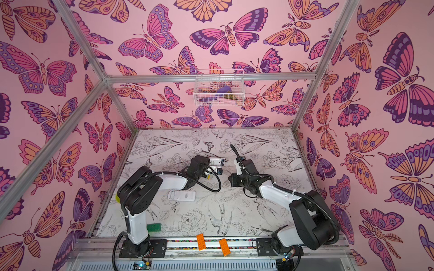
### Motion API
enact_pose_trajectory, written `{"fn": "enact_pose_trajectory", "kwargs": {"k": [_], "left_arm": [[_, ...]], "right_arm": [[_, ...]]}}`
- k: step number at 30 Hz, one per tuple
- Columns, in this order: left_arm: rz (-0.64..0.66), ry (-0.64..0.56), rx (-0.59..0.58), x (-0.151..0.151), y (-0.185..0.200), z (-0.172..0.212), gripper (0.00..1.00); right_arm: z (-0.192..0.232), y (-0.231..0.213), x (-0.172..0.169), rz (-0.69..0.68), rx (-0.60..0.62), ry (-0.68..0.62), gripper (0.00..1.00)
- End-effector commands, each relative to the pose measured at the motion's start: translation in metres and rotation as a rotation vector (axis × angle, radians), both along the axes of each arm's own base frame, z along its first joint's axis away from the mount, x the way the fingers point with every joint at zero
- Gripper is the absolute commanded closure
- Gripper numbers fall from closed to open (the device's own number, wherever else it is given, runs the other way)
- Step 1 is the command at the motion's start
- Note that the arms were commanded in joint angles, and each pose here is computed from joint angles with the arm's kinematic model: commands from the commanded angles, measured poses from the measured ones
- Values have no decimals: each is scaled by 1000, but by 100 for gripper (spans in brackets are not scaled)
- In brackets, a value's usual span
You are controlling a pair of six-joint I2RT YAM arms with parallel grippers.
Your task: Unload the batteries from the remote control
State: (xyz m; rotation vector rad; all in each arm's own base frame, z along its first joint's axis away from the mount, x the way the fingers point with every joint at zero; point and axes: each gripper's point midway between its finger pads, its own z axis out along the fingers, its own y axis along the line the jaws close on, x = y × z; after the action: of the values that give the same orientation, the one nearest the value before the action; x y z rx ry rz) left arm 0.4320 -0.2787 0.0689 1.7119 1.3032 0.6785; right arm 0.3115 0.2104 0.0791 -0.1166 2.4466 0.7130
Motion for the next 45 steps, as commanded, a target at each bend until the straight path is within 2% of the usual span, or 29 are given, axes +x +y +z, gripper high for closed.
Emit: {"fn": "enact_pose_trajectory", "kwargs": {"k": [1,7,16,21,25,30,36,39,45], "left_arm": [[-5,-142,-7,9,-1,16,74],[-19,-232,5,12,1,12,74],[-21,-329,-7,27,0,37,73],[-49,-267,10,15,3,18,72],[-25,-296,10,19,7,21,72],[46,-238,-50,25,12,48,72],[115,-139,-116,15,18,79,71],[159,-74,-150,5,26,94,71],[221,119,-236,-29,30,115,72]], "right_arm": [[4,6,8,-22,44,-7,100],[-3,10,14,-22,47,-4,100],[-1,14,18,-19,50,-2,100],[-3,12,19,-18,36,-8,100],[-2,14,18,-14,47,-5,100],[3,10,15,-20,36,-10,100],[11,6,11,-42,66,-32,100],[14,15,5,-13,110,-16,100],[21,0,-7,-50,74,-32,100]]}}
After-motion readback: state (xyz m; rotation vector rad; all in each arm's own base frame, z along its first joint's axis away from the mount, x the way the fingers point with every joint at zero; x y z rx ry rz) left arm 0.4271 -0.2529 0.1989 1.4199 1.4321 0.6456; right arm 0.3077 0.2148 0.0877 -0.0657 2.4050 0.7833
